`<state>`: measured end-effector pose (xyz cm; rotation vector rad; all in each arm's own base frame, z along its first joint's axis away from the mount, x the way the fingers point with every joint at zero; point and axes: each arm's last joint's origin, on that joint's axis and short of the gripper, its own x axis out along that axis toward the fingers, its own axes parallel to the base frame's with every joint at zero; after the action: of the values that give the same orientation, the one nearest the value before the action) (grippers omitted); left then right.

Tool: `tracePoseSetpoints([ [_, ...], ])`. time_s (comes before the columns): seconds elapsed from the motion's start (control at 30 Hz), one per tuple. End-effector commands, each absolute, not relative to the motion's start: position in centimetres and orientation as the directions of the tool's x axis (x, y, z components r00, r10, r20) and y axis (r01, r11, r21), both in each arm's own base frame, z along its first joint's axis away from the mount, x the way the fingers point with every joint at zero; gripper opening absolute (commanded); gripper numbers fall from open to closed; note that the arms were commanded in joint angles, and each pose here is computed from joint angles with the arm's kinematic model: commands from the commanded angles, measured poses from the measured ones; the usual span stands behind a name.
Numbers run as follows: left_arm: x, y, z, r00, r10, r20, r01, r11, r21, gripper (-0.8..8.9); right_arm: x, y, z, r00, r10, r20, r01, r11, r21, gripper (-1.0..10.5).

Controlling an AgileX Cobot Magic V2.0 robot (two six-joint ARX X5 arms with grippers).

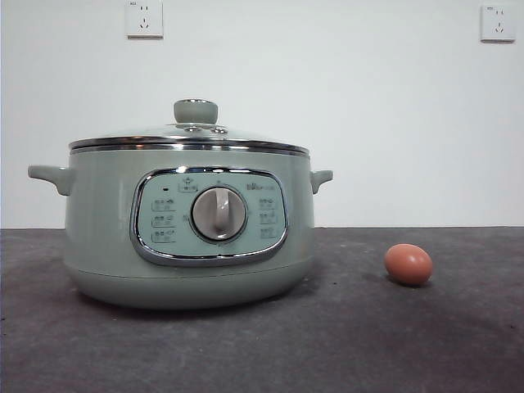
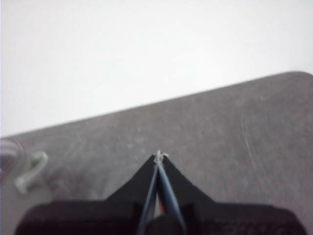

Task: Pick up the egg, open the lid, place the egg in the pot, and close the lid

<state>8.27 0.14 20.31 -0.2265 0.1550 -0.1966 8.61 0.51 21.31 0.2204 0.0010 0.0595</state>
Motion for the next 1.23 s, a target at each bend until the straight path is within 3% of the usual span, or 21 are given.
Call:
tracePoseSetpoints([
  [0.03,7.9,0.1,22.0,0.965,-0.230,-0.124,0.193,0.947,-0.257,-0.06,8.3,0.5,23.3,0.997,0.078,0.014,-0.079,0.967,0.241,-0.1],
  [0.17,7.5,0.0,24.5,0.958,-0.242,-0.151,0.199,0.946,-0.254,-0.06,8.0,0.8,26.2,0.986,0.159,-0.046,-0.144,0.962,0.231,-0.1],
  [0.3,7.3,-0.3,27.5,0.933,-0.317,-0.169,0.276,0.934,-0.228,-0.06,7.9,1.1,29.3,0.952,0.264,-0.157,-0.236,0.956,0.175,-0.1],
  [0.63,6.6,-0.8,34.1,0.869,-0.420,-0.261,0.376,0.904,-0.203,-0.06,7.7,1.4,35.9,0.857,0.378,-0.351,-0.362,0.925,0.114,-0.1],
  [0.93,6.0,-1.2,37.2,0.804,-0.468,-0.367,0.429,0.884,-0.187,-0.06,7.7,1.5,38.1,0.792,0.390,-0.471,-0.403,0.912,0.077,-0.1],
  [1.17,6.5,-1.2,37.1,0.770,-0.487,-0.411,0.433,0.873,-0.224,0.01,8.1,1.5,38.1,0.782,0.392,-0.484,-0.403,0.911,0.087,0.1],
  [1.23,6.7,-1.3,37.0,0.751,-0.511,-0.417,0.449,0.859,-0.245,0.14,8.1,1.5,38.1,0.782,0.392,-0.483,-0.403,0.911,0.087,0.8],
])
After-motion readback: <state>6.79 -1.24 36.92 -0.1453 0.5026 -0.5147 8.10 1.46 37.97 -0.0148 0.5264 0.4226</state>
